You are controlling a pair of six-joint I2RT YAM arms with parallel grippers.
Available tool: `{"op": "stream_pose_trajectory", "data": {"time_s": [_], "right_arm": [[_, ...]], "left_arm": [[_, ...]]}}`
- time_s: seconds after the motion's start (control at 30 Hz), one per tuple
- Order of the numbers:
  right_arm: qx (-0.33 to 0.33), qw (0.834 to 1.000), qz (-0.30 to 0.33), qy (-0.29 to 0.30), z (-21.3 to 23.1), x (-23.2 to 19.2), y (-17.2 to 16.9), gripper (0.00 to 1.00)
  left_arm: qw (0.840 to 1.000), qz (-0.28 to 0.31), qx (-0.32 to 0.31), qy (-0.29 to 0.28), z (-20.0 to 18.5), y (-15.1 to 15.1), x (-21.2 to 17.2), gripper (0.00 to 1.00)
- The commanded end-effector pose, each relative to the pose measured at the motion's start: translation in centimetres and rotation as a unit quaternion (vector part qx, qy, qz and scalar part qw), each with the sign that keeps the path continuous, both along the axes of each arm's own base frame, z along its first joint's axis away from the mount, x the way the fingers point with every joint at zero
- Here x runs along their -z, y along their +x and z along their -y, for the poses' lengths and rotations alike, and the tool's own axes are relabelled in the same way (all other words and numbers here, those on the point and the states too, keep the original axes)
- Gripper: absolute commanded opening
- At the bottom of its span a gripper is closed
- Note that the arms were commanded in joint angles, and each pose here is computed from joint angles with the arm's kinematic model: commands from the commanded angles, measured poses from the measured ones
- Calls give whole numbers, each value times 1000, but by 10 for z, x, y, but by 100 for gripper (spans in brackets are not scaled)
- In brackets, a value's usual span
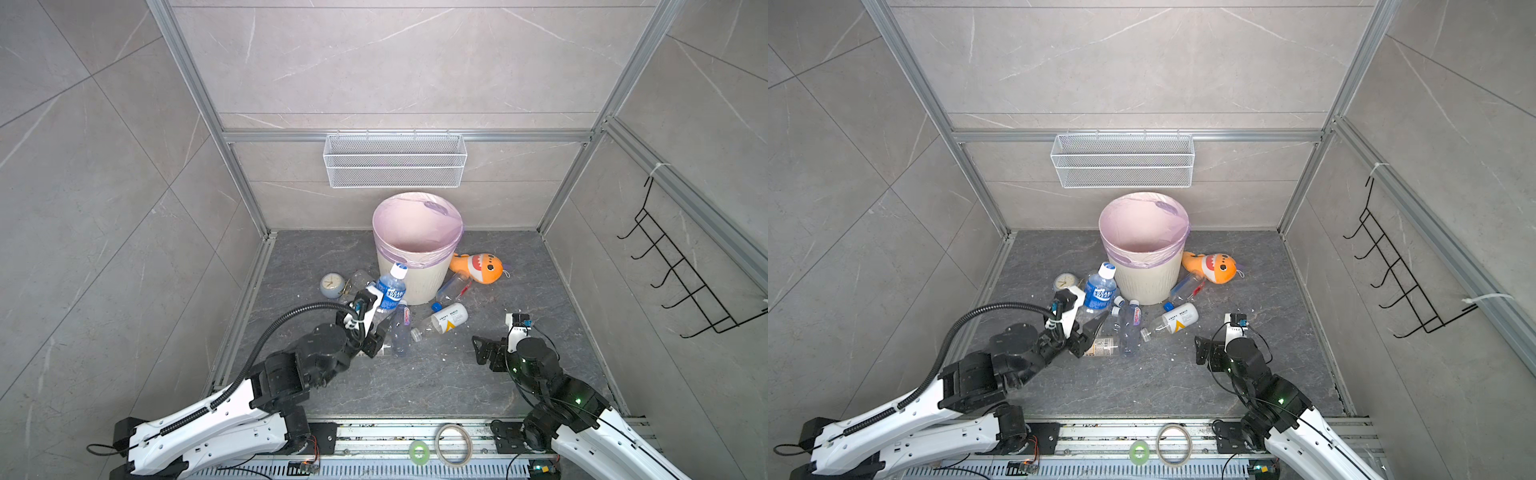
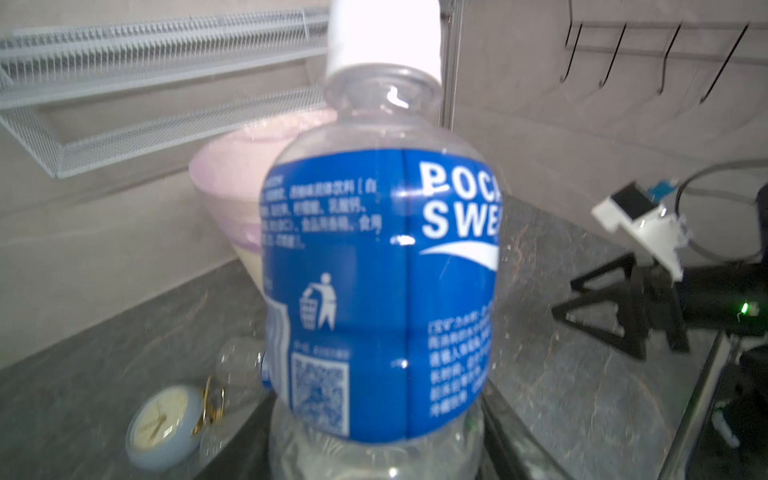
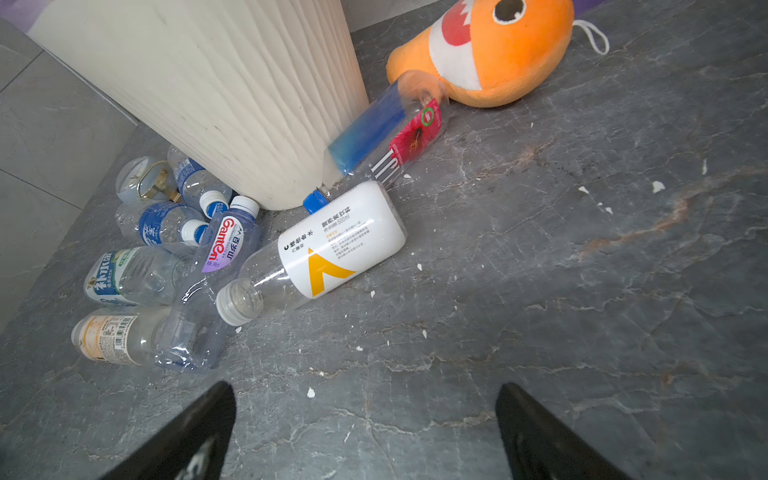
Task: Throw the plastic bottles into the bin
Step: 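Lift the Pocari Sweat bottle with the left gripper and carry it over the bin, then open the left gripper to drop the Pocari Sweat bottle into the bin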
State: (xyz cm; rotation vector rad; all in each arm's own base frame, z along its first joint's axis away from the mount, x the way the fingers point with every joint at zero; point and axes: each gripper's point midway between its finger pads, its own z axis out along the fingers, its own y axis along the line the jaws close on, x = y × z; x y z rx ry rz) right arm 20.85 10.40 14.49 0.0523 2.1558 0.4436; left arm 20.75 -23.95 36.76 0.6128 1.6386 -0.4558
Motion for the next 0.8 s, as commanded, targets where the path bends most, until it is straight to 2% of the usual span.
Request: {"op": "stream_pose_trajectory", "data": {"time_s": [0.0, 0.07, 0.13, 0.17, 0.2, 0.23, 0.3, 0.33, 0.4, 0.57, 0.77], "right_arm": [[-7, 1000, 3, -2, -1, 3, -1, 100], [-5, 1000, 5, -1, 0, 2, -1, 100], [-4, 1000, 6, -1, 0, 2, -2, 100], [-3, 1000, 5, -1, 1, 2, -2, 100], [-2, 1000, 4, -2, 1, 3, -2, 100], [0, 1000, 4, -3, 1, 3, -1, 100], [3, 1000, 0, -5, 2, 4, -1, 100], [6, 1000, 0, -6, 3, 4, -1, 99], [8, 1000, 0, -5, 4, 3, -1, 100], [3, 1000, 6, 0, 3, 2, -2, 100], [2, 1000, 1, -4, 2, 3, -1, 100]], "left_arm": [[998, 23, 33, -46, 12, 35, -58, 54], [997, 17, 35, -71, 17, 77, -89, 54], [996, -7, 46, -74, 33, 122, -95, 54], [995, -22, 57, -80, 39, 146, -99, 57], [993, -36, 62, -94, 42, 165, -103, 65], [991, -49, 64, -107, 45, 188, -104, 80], [988, -79, 53, -123, 44, 223, -103, 100], [986, -86, 60, -133, 46, 230, -105, 100], [986, -73, 50, -140, 41, 230, -113, 100], [987, -10, 24, -158, 12, 196, -143, 100], [987, -10, 23, -161, -7, 154, -135, 100]]}}
